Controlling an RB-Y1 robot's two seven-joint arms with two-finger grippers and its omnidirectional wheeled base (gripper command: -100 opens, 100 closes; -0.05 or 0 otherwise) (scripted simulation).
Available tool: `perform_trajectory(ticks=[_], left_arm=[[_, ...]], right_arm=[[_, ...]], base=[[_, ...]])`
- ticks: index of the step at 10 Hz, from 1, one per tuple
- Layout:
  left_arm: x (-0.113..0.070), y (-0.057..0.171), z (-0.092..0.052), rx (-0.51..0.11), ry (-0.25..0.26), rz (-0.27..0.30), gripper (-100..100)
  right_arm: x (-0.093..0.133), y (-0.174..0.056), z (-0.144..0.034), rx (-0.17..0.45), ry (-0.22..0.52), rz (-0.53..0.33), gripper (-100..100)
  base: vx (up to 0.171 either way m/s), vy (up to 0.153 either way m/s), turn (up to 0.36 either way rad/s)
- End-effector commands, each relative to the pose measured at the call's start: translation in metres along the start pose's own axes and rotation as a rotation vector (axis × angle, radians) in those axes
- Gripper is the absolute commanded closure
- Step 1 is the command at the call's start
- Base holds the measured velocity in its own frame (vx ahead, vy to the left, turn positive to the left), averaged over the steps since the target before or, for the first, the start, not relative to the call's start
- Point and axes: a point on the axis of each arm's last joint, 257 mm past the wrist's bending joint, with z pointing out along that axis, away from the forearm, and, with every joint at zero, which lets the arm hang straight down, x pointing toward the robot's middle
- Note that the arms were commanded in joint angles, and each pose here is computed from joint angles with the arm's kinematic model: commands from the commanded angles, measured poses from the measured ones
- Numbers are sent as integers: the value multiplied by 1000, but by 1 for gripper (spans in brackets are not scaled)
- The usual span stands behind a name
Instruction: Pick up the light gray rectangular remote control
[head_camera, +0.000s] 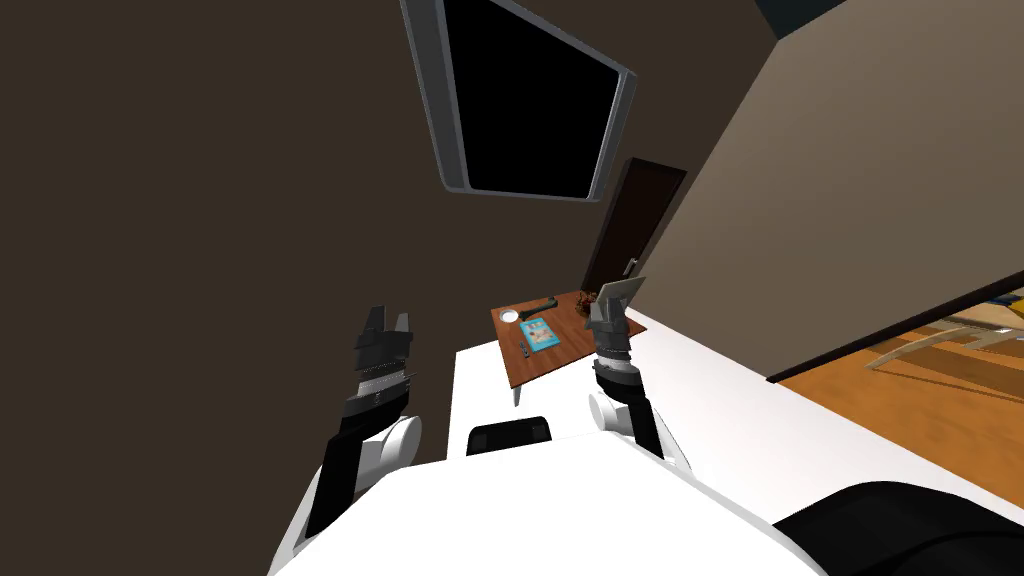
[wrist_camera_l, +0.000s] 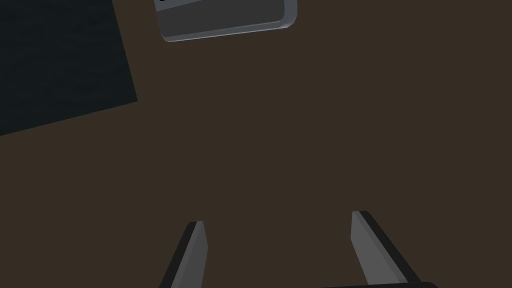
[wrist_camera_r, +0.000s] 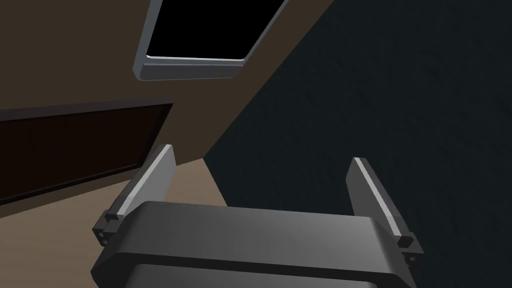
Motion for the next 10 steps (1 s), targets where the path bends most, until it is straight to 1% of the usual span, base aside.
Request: perform_trajectory(ticks=[1, 3, 6, 7, 9, 10], left_arm=[[0, 0, 0, 0, 0, 0, 0], [0, 0, 0, 0, 0, 0, 0], [0, 0, 0, 0, 0, 0, 0], [0, 0, 0, 0, 0, 0, 0], [0, 0, 0, 0, 0, 0, 0], [0, 0, 0, 0, 0, 0, 0]], right_arm=[[6, -11, 0, 25, 28, 0, -100], [15, -29, -2, 67, 63, 1, -100], [33, -70, -10, 168, 131, 1, -100], [40, -87, -15, 209, 158, 0, -100], [54, -126, -31, 308, 216, -7, -100], [55, -129, -33, 319, 218, -8, -100]], base=[[-18, -7, 128], [-35, -20, 177], [-61, -23, 181], [-80, -17, 255], [-69, -27, 251], [-50, -29, 119]])
